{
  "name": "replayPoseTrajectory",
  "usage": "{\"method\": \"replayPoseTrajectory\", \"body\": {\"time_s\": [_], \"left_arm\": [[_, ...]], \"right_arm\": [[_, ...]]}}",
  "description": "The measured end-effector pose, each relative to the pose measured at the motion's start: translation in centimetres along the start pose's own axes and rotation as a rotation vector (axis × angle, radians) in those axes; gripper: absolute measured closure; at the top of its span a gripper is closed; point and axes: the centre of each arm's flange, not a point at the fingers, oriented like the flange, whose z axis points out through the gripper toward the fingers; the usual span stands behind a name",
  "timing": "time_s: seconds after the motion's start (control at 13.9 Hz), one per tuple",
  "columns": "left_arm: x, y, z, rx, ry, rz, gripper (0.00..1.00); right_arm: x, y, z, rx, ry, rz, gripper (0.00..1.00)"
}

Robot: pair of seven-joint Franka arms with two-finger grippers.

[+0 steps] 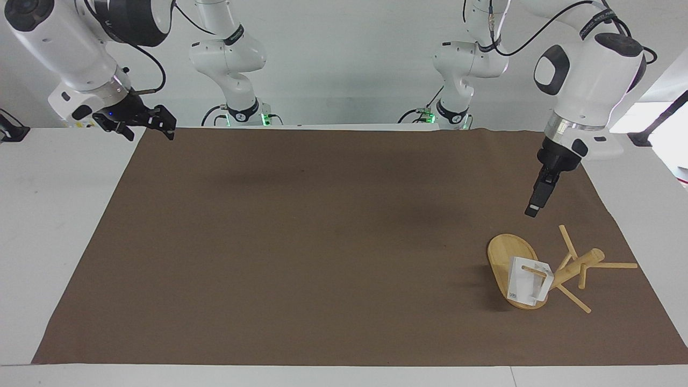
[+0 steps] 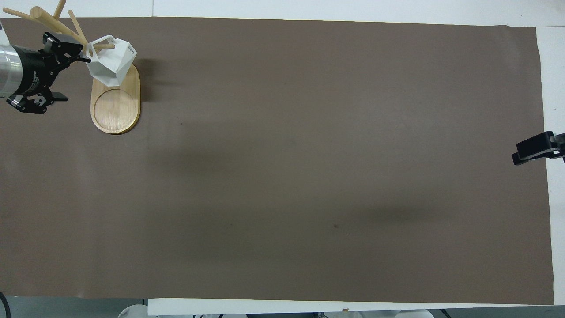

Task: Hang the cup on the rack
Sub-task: 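Open the left gripper and draw it back from the cup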

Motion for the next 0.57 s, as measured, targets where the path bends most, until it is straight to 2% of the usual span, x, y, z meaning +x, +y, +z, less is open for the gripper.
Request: {"method": "replayPoseTrajectory", "body": {"time_s": [0.29,0.57], "left_arm": [[-0.5,-1.7,-3.1,0.112,-0.110,0.281,0.00],[0.8,-4.0,-4.1,0.165,-0.214,0.556,0.00]], "right_arm": [[0.0,-0.1,0.0,-0.001,0.004,0.022,0.00],[0.0,0.1,-0.1,0.000,0.005,0.026,0.00]]}}
